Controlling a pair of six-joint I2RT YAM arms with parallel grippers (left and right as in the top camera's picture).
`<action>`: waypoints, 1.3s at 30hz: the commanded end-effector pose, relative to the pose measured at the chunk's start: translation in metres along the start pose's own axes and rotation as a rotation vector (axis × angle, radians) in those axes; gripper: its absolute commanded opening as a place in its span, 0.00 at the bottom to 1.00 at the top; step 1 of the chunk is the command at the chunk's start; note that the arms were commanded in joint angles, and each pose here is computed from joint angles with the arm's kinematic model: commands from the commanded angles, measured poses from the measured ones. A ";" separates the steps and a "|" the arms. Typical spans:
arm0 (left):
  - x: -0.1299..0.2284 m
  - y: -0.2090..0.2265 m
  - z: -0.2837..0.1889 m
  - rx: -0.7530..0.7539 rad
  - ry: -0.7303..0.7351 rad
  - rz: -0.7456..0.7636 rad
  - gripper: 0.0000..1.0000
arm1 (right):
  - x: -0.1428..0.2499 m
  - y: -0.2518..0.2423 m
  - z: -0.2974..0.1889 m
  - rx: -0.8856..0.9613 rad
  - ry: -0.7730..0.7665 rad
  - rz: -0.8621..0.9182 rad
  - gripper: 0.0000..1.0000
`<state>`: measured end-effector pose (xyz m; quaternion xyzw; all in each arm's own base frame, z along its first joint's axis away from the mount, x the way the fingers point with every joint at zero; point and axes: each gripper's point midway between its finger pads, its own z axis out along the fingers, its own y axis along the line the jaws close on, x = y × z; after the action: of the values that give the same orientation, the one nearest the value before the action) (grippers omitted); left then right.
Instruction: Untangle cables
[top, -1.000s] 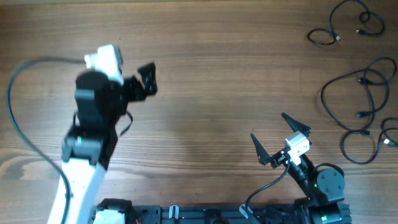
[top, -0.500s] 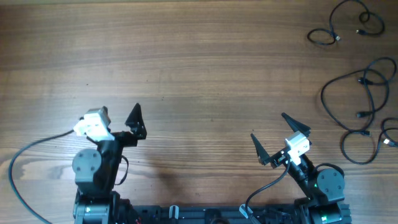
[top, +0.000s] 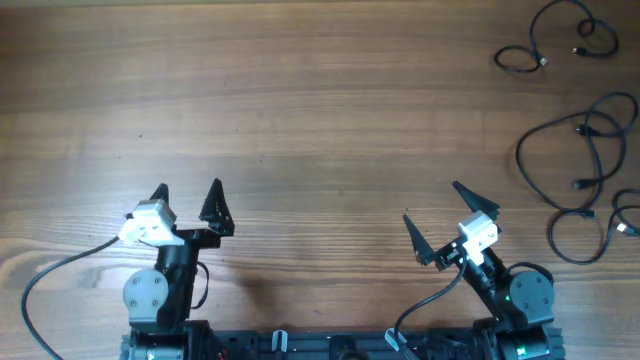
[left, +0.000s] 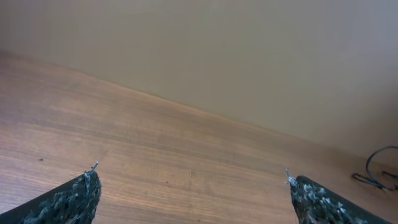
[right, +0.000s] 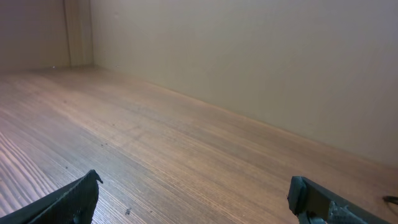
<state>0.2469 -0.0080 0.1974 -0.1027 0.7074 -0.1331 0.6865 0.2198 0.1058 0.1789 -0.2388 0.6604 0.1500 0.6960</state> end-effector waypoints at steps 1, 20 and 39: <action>0.003 0.005 -0.003 -0.008 -0.036 0.022 1.00 | -0.003 0.000 0.000 0.003 -0.013 -0.006 1.00; 0.037 0.016 0.000 -0.033 0.043 -0.001 1.00 | -0.003 0.000 0.000 0.003 -0.013 -0.006 1.00; 0.037 0.016 0.000 -0.033 0.044 -0.001 1.00 | -0.003 0.000 0.000 0.003 -0.013 -0.006 1.00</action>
<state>0.2461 -0.0079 0.1589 -0.1065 0.7250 -0.1305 0.6678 0.2198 0.1058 0.1789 -0.2387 0.6604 0.1501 0.6959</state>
